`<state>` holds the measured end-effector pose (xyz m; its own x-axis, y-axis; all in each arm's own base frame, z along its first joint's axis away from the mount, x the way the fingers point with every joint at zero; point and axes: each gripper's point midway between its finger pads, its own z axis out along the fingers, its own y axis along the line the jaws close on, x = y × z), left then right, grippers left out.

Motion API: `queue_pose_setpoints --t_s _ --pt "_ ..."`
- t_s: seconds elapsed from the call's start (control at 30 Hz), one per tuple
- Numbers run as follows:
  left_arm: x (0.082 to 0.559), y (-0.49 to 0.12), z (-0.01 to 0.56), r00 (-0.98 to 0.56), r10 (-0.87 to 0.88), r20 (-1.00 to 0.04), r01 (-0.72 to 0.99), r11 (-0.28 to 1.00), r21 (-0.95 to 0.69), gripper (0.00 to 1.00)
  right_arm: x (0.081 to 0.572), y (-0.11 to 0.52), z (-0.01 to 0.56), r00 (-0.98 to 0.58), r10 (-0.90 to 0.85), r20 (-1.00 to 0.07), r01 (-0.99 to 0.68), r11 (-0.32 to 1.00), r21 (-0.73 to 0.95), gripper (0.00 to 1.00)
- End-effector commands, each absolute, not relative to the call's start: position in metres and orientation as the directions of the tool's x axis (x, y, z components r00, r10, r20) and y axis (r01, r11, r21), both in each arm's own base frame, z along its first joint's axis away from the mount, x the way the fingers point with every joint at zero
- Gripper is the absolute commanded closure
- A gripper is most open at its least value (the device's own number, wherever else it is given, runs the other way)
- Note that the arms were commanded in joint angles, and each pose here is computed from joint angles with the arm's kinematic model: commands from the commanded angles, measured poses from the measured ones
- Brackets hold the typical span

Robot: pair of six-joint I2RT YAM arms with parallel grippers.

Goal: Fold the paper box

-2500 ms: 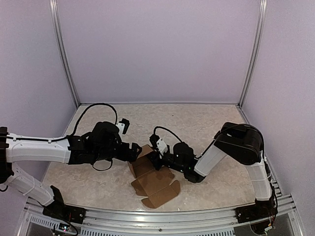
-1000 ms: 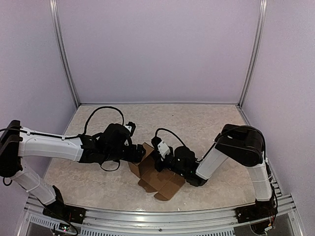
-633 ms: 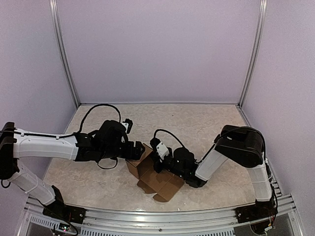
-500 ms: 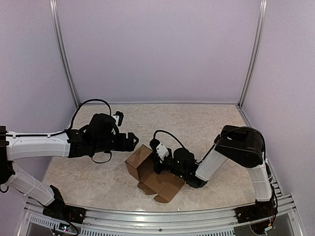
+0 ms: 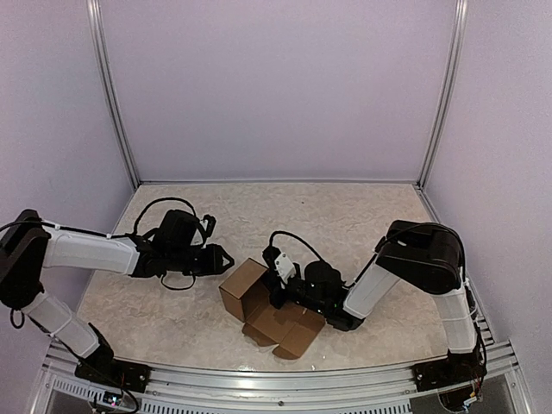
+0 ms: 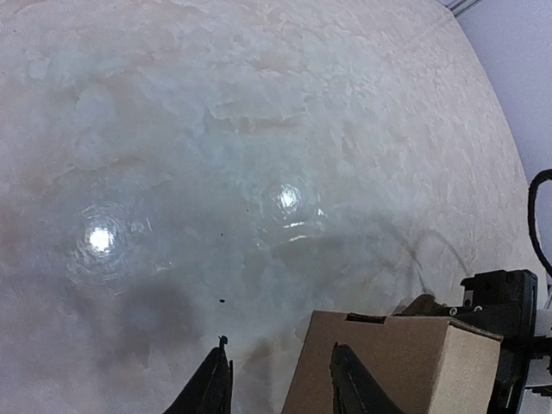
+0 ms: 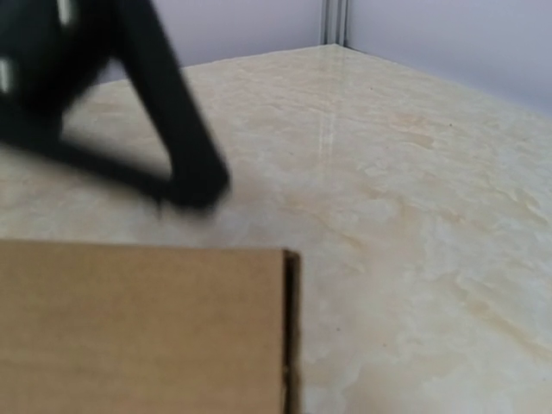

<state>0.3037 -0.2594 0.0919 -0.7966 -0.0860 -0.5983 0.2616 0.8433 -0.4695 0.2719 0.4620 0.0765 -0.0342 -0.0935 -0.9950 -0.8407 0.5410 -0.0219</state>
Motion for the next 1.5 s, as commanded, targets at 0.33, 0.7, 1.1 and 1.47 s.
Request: queue_pose_setpoints --t_s 0.33,0.7,1.1,1.47 --pt "0.278 -0.312 0.049 -0.893 -0.011 -0.450 0.320 0.688 -0.652 0.71 0.280 0.474 0.079 -0.076 -0.076 -0.994 -0.822 0.569 0.019 1.00" --pt "0.274 -0.314 0.043 -0.899 -0.004 -0.439 0.316 0.689 -0.653 0.74 0.280 0.481 0.066 -0.095 -0.089 -0.991 -0.823 0.567 0.028 0.93" --pt "0.274 -0.316 0.047 -0.895 -0.001 -0.446 0.327 0.677 -0.659 0.76 0.280 0.483 0.063 -0.090 -0.104 -0.991 -0.818 0.576 0.013 1.00" --pt "0.264 -0.340 0.085 -0.852 0.024 -0.523 0.451 0.541 -0.710 0.76 0.282 0.479 0.061 -0.052 -0.132 -0.990 -0.765 0.643 -0.046 1.00"
